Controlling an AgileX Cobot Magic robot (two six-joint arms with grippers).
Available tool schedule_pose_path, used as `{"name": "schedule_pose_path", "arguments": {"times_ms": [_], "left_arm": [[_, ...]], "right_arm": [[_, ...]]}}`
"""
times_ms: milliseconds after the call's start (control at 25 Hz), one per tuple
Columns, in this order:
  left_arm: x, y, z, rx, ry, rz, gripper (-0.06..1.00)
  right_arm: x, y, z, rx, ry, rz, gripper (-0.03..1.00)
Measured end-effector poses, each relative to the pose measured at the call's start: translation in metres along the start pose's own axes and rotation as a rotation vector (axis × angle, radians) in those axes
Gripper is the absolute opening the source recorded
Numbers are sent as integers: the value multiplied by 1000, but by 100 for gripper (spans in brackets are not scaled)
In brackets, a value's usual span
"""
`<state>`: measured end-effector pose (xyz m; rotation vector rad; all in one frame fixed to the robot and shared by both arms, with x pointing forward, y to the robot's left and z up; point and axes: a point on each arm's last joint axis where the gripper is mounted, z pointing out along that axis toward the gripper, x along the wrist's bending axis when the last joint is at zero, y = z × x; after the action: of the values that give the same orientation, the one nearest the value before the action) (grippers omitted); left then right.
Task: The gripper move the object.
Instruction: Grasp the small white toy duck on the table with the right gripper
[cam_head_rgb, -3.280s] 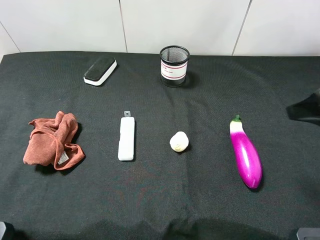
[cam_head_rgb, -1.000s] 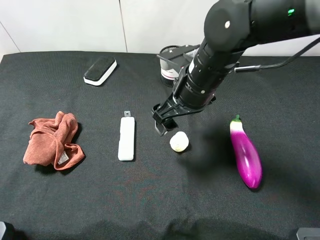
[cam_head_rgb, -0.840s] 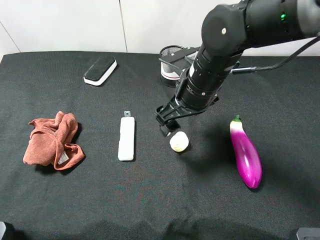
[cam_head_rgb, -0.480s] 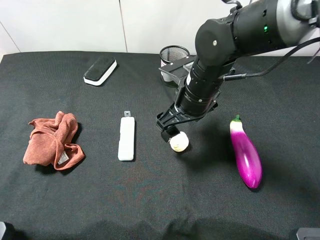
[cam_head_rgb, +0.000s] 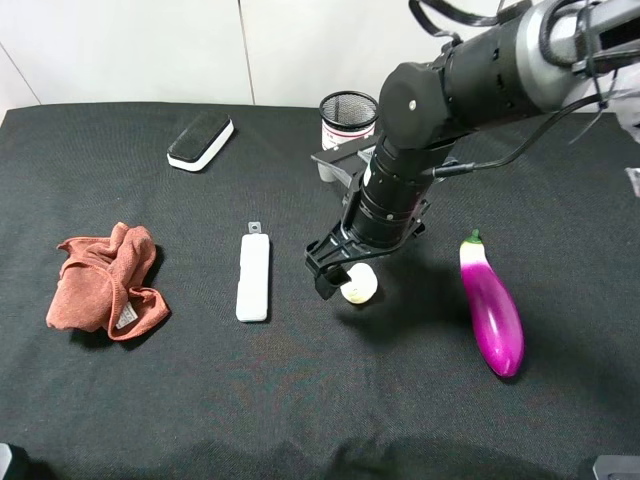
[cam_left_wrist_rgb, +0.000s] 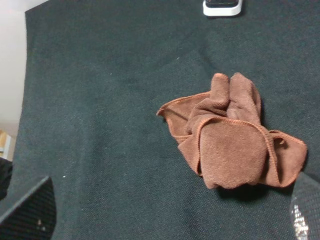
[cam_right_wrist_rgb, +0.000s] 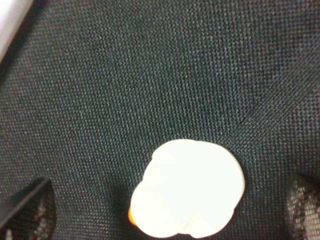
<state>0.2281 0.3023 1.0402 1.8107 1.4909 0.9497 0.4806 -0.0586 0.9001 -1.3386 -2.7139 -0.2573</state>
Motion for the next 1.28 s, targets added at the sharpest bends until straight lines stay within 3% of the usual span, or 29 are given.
{"name": "schedule_pose_path", "arguments": {"times_ms": [920, 1080, 1280], "left_arm": [[0, 0, 0, 0, 2, 1, 99], [0, 0, 0, 1, 3, 1, 99], [0, 0, 0, 1, 3, 1, 99]], "right_arm": [[-7, -1, 30, 47, -27, -6, 69], [-7, -1, 30, 47, -28, -7, 61], [-7, -1, 30, 51, -28, -6, 43]]}}
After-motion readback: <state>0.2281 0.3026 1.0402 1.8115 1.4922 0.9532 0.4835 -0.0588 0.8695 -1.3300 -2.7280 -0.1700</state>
